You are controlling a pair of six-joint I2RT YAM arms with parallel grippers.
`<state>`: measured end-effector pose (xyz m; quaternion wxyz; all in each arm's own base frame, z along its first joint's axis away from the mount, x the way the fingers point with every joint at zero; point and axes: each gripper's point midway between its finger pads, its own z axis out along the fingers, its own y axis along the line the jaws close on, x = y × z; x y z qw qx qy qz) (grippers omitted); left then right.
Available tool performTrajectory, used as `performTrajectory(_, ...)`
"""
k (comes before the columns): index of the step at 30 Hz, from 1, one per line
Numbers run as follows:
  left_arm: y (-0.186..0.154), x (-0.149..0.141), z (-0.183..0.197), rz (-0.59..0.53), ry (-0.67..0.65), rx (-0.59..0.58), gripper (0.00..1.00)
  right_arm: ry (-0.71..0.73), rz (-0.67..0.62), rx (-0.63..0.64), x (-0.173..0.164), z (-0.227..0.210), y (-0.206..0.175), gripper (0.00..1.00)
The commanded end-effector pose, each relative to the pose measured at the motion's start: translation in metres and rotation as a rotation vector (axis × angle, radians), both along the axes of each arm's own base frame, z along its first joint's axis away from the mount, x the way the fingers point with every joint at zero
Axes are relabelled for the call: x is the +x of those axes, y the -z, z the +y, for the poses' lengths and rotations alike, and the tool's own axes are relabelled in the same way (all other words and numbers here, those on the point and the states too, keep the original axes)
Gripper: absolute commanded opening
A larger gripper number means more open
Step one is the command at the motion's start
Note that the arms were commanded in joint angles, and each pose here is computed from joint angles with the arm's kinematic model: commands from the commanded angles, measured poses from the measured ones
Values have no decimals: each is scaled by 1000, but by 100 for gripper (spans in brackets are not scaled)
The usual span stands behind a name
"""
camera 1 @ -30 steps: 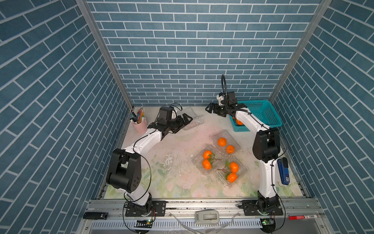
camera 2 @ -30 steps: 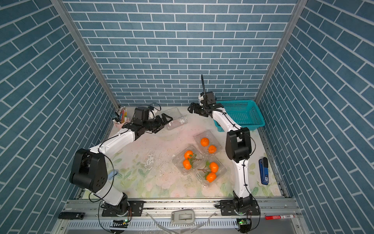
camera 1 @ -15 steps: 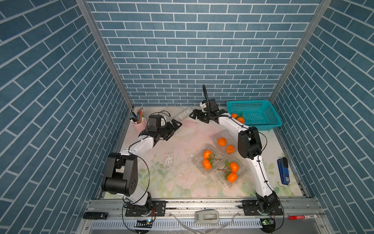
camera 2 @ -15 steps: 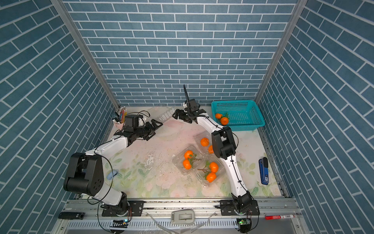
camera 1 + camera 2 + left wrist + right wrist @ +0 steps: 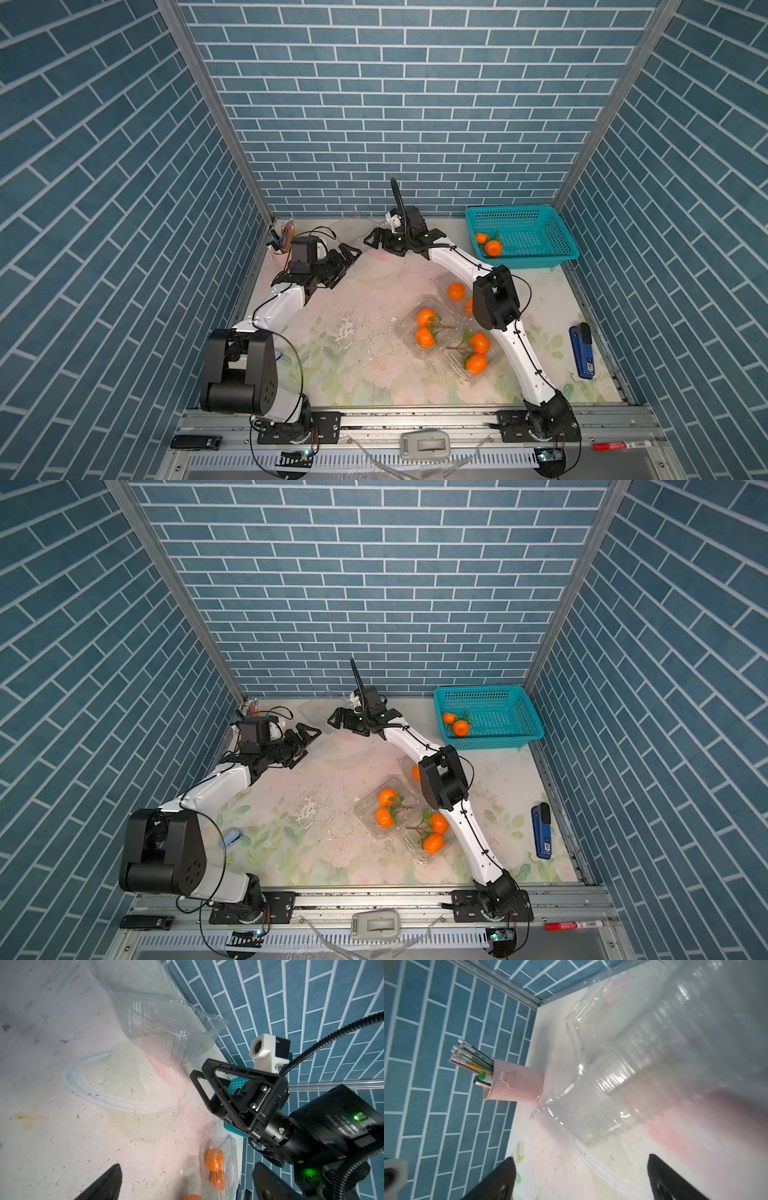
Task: Take oranges out of containers
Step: Move the packing box to the center of the board.
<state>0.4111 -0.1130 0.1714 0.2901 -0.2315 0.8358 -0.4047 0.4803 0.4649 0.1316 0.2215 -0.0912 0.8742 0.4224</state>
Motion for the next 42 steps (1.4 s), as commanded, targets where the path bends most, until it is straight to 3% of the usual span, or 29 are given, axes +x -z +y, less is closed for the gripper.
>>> performTrajectory(1, 0, 5, -1, 5, 7, 1, 99, 66, -133, -23, 12, -36, -56, 98)
performTrajectory(7, -14, 14, -9, -22, 3, -22, 99, 142, -188, -5, 46, -65, -51, 98)
performTrajectory(18, -5, 3, -19, 13, 51, -20, 99, 96, -282, 117, 92, -21, -30, 98)
performTrajectory(25, -2, -2, -14, 23, 62, 1, 99, -14, -338, 208, 67, 35, -38, 98)
performTrajectory(33, -3, -5, -8, 20, 45, 12, 99, -60, -311, 242, 41, 56, -55, 97)
performTrajectory(38, -3, -6, -8, 19, 45, 22, 99, -61, -311, 168, 30, 33, -83, 98)
performTrajectory(42, -7, -8, -21, 13, 79, 51, 99, 37, -314, 34, 25, -14, -107, 99)
